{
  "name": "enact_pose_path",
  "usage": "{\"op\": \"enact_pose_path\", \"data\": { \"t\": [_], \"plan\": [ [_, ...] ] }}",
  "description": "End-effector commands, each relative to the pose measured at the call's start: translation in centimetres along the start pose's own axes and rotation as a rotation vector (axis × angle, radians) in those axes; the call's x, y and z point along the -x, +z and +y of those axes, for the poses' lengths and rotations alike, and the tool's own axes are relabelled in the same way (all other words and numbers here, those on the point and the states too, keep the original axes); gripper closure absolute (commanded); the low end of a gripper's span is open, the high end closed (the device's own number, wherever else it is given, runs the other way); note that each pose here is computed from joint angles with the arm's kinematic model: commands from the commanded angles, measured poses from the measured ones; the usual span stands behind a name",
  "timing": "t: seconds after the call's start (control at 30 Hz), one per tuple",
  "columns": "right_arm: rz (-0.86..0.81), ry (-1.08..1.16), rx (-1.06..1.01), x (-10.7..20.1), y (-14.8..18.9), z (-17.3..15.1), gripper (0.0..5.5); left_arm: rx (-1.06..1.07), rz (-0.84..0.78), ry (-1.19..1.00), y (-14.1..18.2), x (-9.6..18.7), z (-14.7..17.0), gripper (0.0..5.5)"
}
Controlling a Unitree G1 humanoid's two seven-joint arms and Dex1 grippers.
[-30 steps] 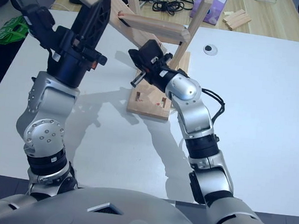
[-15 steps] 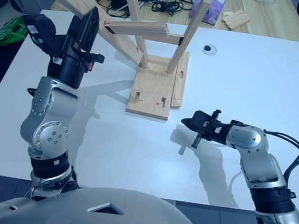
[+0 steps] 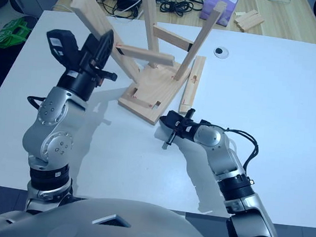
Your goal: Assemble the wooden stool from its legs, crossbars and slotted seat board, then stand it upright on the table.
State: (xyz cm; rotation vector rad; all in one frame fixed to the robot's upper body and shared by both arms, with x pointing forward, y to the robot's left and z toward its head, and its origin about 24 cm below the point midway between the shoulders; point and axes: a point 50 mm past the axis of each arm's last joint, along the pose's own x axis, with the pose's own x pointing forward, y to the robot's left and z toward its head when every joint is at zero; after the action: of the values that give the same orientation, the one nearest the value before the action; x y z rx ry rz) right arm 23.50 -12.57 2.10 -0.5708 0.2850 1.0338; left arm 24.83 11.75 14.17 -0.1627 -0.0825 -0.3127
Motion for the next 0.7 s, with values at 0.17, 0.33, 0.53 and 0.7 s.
{"op": "enact_pose_path", "data": {
  "t": [0.17, 0.33, 0.53, 0.7],
  "plan": [
    [0.041, -0.122, -0.042, 2.2, -1.1, -0.6, 5.5, -0.148, 0.122, -0.062, -1.9, 0.8, -0.1, 4.48],
    [0.05, -0.166, -0.059, 2.6, -1.5, -0.8, 5.5, -0.184, 0.161, -0.081, -2.5, 1.2, 0.2, 4.48],
    [0.053, -0.178, -0.052, 2.3, -1.7, -0.4, 5.5, -0.197, 0.172, -0.089, -1.4, 1.7, 1.1, 4.48],
    [0.052, -0.183, -0.043, 2.1, -1.8, 0.0, 5.5, -0.161, 0.216, -0.075, -1.4, 1.7, 1.1, 4.48]
  ]
}}
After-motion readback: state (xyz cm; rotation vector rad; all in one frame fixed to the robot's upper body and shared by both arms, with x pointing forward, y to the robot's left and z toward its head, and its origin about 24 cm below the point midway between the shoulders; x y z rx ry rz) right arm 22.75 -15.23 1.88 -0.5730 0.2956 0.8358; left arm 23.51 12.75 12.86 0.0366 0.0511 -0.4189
